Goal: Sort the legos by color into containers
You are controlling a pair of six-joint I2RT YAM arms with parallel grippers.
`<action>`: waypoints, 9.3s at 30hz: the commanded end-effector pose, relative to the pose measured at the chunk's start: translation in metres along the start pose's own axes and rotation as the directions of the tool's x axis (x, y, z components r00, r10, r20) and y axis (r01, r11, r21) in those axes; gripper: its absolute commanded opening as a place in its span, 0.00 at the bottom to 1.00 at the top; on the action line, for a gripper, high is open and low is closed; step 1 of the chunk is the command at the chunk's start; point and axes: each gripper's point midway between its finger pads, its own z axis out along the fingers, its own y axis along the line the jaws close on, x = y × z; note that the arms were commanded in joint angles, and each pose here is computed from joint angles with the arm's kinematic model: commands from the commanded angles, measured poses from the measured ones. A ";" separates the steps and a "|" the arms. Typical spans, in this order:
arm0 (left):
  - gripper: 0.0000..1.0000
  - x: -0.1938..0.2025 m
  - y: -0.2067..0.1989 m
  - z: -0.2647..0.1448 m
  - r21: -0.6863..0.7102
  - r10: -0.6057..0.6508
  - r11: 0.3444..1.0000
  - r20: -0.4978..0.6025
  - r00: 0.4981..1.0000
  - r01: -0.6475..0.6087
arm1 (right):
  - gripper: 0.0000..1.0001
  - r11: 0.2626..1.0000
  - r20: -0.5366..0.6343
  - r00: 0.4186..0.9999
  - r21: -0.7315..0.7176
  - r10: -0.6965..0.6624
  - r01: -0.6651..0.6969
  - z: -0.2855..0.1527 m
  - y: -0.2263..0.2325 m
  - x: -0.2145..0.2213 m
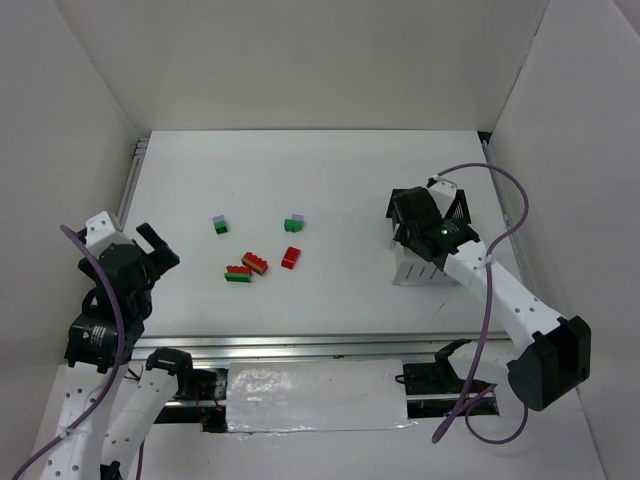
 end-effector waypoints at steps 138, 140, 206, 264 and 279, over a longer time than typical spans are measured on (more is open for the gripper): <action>0.25 0.110 -0.344 -0.133 0.869 0.195 0.180 -0.491 0.849 0.461 | 0.00 0.767 0.098 0.992 -0.630 -0.074 0.120 -0.146 0.148 0.060; 0.10 0.112 -0.346 -0.138 0.871 0.211 0.150 -0.490 0.846 0.468 | 0.00 0.774 0.098 0.993 -0.622 -0.072 0.118 -0.146 0.148 0.058; 0.00 0.049 -0.272 -0.142 0.986 0.150 0.165 -0.040 0.988 0.015 | 0.00 0.951 0.255 0.919 -0.150 0.302 -0.271 -0.042 -0.046 -0.037; 0.09 0.157 -0.557 -0.150 0.963 0.221 -0.268 0.042 0.974 0.019 | 1.00 0.870 0.390 0.817 -0.424 0.425 -0.250 -0.178 -0.076 -0.107; 1.00 0.183 -0.562 -0.123 0.989 0.242 -0.144 0.017 0.970 0.018 | 1.00 0.868 0.388 0.829 -0.450 0.403 -0.212 -0.176 -0.070 -0.101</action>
